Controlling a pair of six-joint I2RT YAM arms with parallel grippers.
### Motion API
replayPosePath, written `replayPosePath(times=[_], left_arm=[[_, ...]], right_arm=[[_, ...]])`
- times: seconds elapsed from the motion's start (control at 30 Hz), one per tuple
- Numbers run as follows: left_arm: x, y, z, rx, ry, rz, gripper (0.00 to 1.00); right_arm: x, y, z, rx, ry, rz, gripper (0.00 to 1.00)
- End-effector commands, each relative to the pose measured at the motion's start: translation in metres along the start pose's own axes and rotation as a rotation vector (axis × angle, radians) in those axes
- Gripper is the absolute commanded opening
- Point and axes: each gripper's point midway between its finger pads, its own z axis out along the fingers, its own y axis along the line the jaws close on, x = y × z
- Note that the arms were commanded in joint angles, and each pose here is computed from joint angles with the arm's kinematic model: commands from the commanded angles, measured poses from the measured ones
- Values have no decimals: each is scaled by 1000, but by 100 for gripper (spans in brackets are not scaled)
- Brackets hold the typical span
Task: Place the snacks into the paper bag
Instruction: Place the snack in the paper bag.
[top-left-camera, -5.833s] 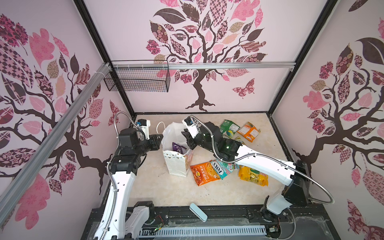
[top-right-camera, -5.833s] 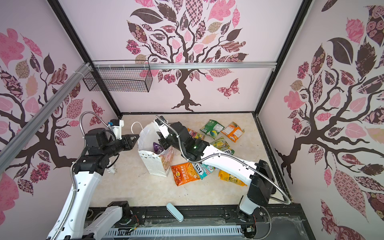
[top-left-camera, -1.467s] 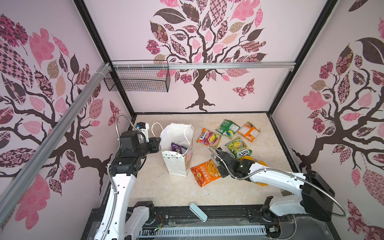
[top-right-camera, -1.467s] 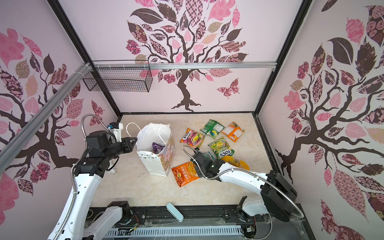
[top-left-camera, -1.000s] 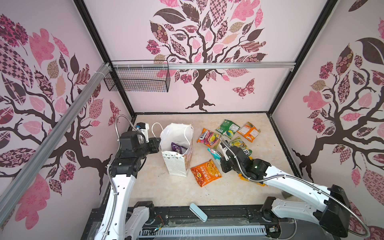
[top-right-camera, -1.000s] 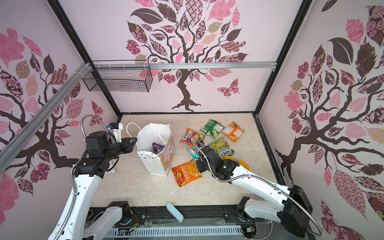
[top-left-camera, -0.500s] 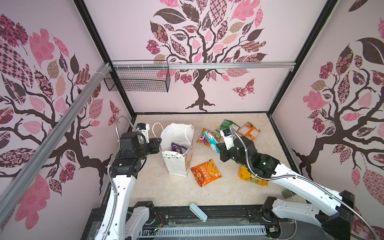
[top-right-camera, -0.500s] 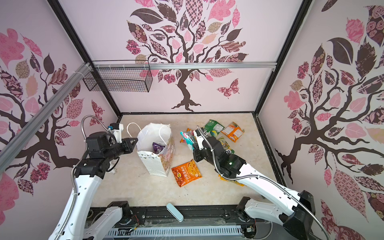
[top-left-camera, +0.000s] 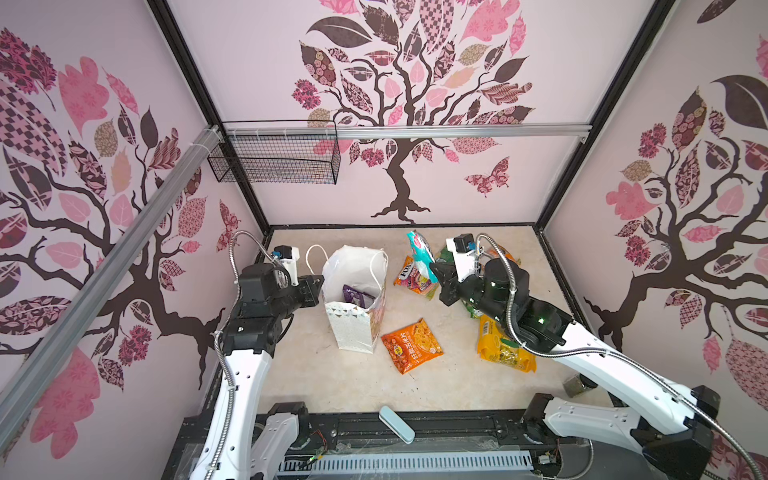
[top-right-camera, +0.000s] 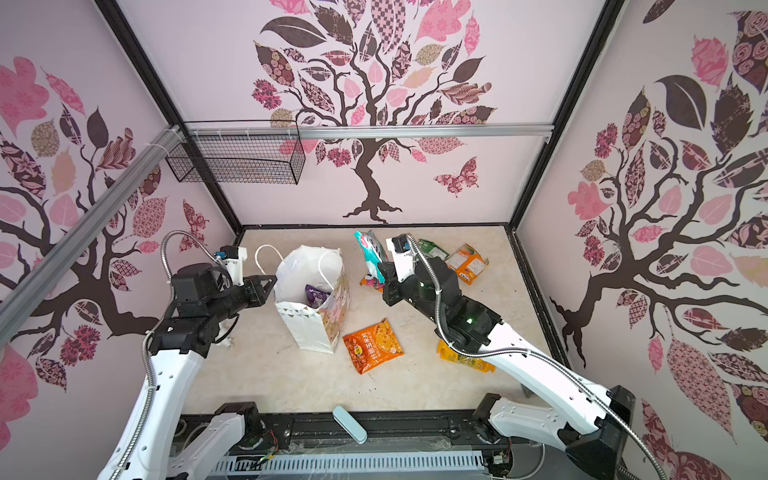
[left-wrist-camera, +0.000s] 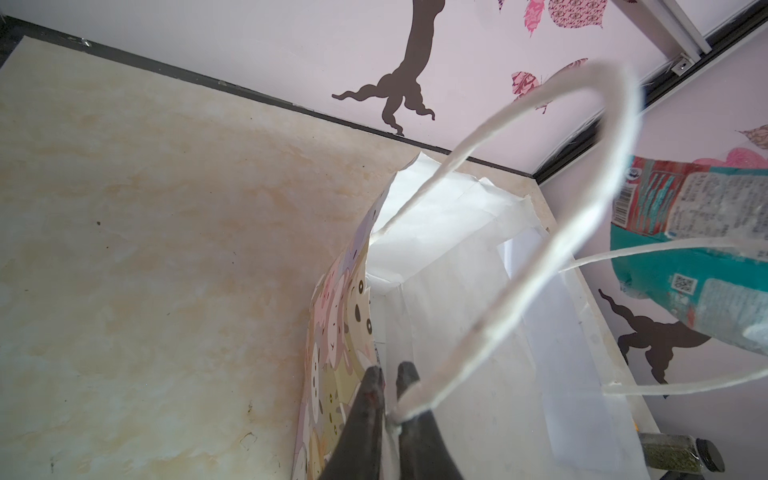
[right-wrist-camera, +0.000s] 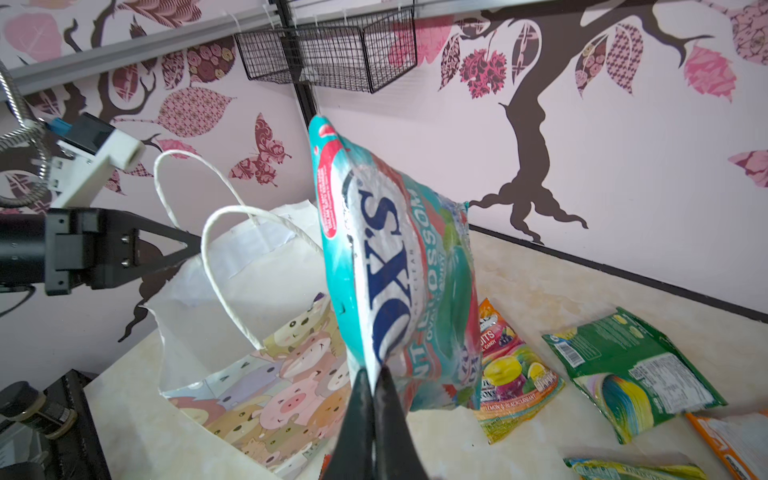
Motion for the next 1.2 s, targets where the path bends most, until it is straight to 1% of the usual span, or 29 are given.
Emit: replayPosePath(times=[0.0, 0.27, 0.4, 0.5, 0.6, 0.87, 1.17], left_arm=[[3, 0, 0, 17, -12, 2, 13], [-1, 0, -2, 29, -32, -7, 17], [-2, 0, -3, 27, -37, -7, 18], [-1, 0, -3, 29, -36, -8, 18], [-2, 0, -3, 33, -38, -6, 19], [-1, -4, -1, 64, -32, -16, 21], [-2, -2, -2, 55, -37, -16, 21]], right_arm=[[-58, 21, -12, -93, -169, -11, 0], [-90, 52, -21, -228, -254, -19, 0], [-101, 88, -29, -288, -288, -80, 0], [-107, 105, -29, -364, -293, -59, 0], [-111, 113, -28, -402, -302, -39, 0], [-112, 134, -21, -482, -292, -26, 0], [-103, 153, 4, -517, -239, -28, 0]])
